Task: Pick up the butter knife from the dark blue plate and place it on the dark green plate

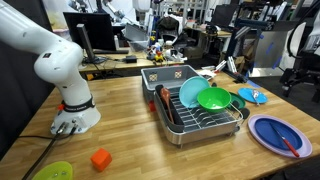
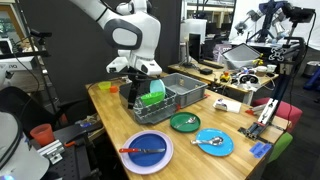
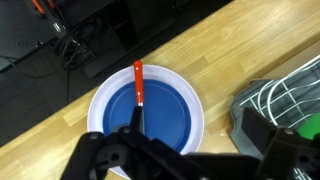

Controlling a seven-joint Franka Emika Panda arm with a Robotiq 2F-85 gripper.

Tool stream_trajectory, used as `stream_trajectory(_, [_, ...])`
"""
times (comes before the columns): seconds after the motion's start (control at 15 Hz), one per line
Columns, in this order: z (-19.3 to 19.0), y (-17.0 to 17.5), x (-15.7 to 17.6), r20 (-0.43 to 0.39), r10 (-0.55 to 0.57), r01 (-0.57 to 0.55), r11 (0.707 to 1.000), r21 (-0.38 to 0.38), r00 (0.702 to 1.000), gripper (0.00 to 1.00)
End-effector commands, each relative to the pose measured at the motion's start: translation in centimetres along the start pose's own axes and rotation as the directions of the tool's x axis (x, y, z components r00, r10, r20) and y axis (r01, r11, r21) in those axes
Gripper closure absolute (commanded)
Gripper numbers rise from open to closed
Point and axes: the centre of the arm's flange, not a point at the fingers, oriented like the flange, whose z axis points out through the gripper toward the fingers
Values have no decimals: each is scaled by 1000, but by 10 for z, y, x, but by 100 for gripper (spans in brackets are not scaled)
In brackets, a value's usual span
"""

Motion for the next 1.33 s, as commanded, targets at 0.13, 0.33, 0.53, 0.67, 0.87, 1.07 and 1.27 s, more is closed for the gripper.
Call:
stream_trajectory(0.13, [65, 1, 46, 27, -87, 89, 991, -103, 996, 0])
stream_trajectory(0.33, [102, 4, 60, 95, -127, 142, 973, -180, 987, 0])
stream_trajectory(0.53, [130, 8, 67, 151, -156, 189, 953, -236, 976, 0])
stream_trajectory(0.67, [143, 9, 69, 184, -192, 235, 939, -252, 964, 0])
stream_trajectory(0.87, [143, 12, 49, 163, -173, 208, 951, -229, 971, 0])
stream_trajectory(1.07, [141, 11, 51, 161, -178, 212, 950, -228, 971, 0])
stream_trajectory(1.27, [144, 12, 52, 157, -157, 190, 955, -227, 975, 0])
